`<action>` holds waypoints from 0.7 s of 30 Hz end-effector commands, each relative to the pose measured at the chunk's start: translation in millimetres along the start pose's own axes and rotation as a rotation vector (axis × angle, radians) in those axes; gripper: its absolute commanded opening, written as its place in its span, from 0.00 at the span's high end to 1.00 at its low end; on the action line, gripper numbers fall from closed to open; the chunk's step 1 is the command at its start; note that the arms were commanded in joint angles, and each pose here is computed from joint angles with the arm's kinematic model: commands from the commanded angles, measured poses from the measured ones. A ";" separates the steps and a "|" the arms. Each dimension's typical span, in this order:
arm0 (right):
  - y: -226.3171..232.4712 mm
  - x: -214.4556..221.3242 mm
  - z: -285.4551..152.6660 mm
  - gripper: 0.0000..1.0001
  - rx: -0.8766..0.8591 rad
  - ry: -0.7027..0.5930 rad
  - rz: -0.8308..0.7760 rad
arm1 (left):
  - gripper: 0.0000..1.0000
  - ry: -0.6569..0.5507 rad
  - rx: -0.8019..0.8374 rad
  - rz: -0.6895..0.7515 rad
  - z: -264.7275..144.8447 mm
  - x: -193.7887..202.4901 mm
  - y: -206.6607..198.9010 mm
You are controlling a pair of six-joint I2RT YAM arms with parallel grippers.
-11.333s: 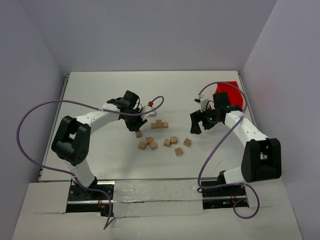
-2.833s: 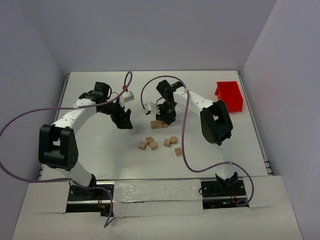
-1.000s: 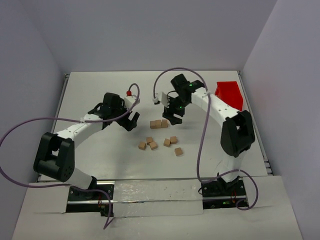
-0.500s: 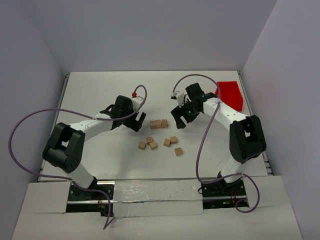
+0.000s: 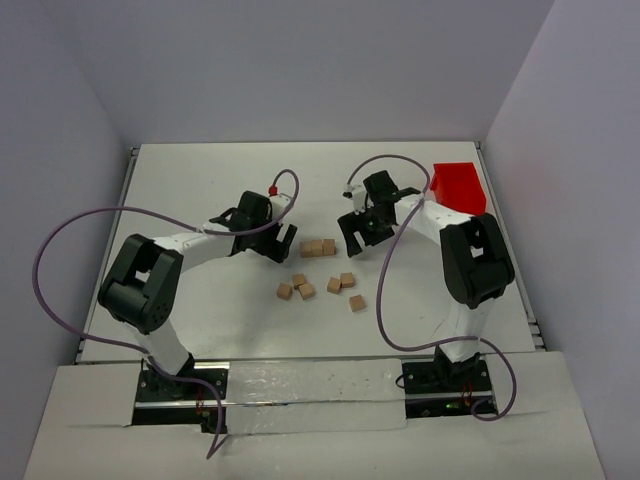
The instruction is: Build the wood block tower
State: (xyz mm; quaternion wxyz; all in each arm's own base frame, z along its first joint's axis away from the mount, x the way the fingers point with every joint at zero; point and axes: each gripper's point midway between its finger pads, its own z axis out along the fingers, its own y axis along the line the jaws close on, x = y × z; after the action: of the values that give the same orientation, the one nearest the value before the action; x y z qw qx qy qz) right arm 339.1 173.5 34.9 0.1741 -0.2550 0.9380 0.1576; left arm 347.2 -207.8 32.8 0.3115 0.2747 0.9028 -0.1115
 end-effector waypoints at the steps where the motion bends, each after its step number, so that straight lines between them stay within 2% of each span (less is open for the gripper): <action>1: -7.0 -29.6 -2.7 0.11 0.039 -0.070 0.023 | 0.01 -0.072 0.024 -0.006 3.8 -30.4 -6.8; 21: -11.2 -42.6 15.3 0.11 0.116 -0.083 0.031 | 0.01 -0.058 0.047 0.005 15.5 -29.5 -15.0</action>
State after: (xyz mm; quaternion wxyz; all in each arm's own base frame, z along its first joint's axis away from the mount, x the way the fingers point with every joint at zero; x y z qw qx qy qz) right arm 361.4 177.9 22.4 0.1830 -0.2298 0.9481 0.1213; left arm 353.1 -221.6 25.7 0.3040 0.2804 0.9026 -0.1193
